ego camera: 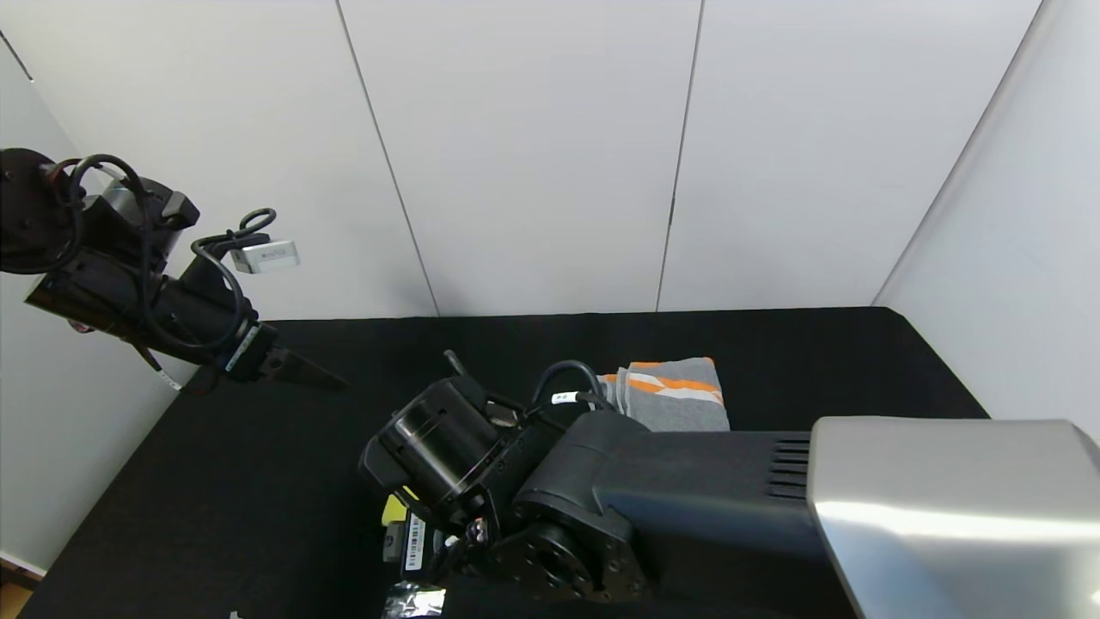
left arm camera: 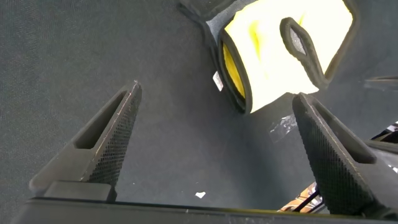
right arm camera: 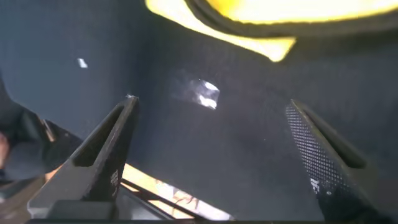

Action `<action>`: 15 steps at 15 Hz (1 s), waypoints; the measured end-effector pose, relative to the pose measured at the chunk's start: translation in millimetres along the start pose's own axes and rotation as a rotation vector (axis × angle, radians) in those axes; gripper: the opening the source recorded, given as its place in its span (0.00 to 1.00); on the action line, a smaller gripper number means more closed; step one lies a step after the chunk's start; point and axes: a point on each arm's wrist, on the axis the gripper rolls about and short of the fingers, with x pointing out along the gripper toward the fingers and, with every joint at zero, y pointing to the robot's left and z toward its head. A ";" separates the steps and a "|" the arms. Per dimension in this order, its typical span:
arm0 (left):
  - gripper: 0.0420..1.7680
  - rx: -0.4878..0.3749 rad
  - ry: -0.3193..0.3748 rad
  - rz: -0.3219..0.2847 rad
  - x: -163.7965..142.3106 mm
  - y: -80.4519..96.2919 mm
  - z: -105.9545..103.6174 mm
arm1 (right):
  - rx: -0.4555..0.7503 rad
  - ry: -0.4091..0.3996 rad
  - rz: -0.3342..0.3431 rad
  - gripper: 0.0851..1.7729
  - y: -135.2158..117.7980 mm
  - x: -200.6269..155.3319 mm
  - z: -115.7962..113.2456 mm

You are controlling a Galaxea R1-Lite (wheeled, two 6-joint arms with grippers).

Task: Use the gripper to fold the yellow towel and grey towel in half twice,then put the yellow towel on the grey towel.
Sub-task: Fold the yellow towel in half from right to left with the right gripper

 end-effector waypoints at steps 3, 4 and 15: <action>0.97 0.000 0.000 0.000 0.1 -0.1 0.1 | 0.079 0.031 0.001 0.95 -8.7 6.8 3.0; 0.97 0.000 0.001 -0.001 0.5 0.1 -0.1 | 0.112 0.033 -0.003 0.95 -11.7 8.7 4.6; 0.97 0.000 0.005 -0.005 1.9 -0.6 -0.3 | 0.226 -0.029 0.025 0.96 -30.9 36.2 10.0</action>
